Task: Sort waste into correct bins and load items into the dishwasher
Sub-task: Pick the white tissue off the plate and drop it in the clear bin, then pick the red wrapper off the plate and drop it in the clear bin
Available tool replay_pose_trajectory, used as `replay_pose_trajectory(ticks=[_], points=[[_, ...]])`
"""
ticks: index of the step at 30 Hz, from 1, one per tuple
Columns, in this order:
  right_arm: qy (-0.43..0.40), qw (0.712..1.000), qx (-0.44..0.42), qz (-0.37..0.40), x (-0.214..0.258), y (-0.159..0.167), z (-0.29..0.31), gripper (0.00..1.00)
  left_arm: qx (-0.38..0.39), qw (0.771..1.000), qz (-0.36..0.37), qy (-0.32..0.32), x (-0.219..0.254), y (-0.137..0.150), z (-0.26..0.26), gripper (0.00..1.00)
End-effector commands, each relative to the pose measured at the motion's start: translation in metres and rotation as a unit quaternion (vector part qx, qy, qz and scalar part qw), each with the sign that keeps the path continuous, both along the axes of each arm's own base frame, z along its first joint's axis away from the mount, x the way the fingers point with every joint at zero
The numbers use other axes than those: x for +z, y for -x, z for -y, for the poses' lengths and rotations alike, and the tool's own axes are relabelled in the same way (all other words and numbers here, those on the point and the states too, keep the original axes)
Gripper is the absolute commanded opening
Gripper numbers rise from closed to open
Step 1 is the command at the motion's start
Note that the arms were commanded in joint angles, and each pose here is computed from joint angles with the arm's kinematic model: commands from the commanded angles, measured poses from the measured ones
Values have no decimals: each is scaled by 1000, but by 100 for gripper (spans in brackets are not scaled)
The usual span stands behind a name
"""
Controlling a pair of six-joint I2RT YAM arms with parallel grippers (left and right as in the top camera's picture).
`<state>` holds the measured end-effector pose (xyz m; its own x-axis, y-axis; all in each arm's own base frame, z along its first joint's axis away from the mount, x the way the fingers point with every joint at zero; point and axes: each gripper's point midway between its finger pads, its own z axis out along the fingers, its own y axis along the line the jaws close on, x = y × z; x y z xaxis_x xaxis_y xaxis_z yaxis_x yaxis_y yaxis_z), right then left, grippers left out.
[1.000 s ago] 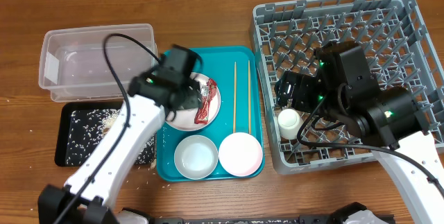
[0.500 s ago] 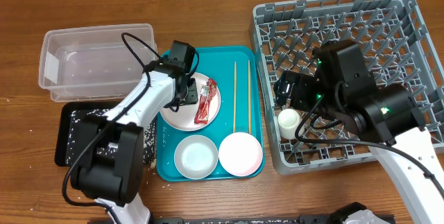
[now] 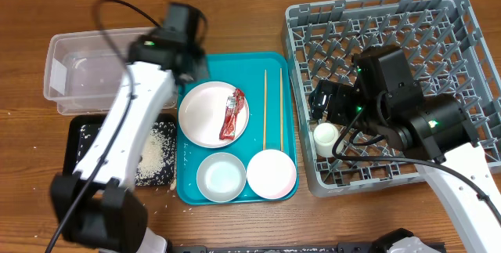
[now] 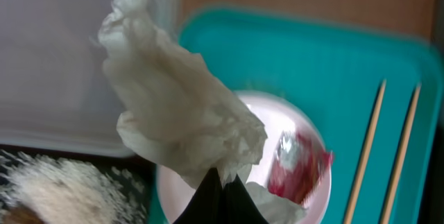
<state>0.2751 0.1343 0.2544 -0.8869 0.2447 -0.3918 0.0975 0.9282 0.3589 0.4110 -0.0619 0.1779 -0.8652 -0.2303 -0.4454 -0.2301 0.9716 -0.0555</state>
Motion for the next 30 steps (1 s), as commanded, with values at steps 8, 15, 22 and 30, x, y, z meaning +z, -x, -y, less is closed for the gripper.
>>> replay_pose_trajectory(ticks=[8,15,22,30], points=[[-9,1000,3,-3,-1,0,-3,100,90,996,5,14,-15,-26,-79,50],[-9,1000,3,-1,0,-1,-3,100,-75,992,-45,85,-24,-5,9,61],[-9,1000,3,-1,0,0,-3,100,-242,963,-116,-29,-92,28,90,69],[-9,1000,3,-2,0,0,-3,100,-248,952,-176,-40,-146,36,99,45]])
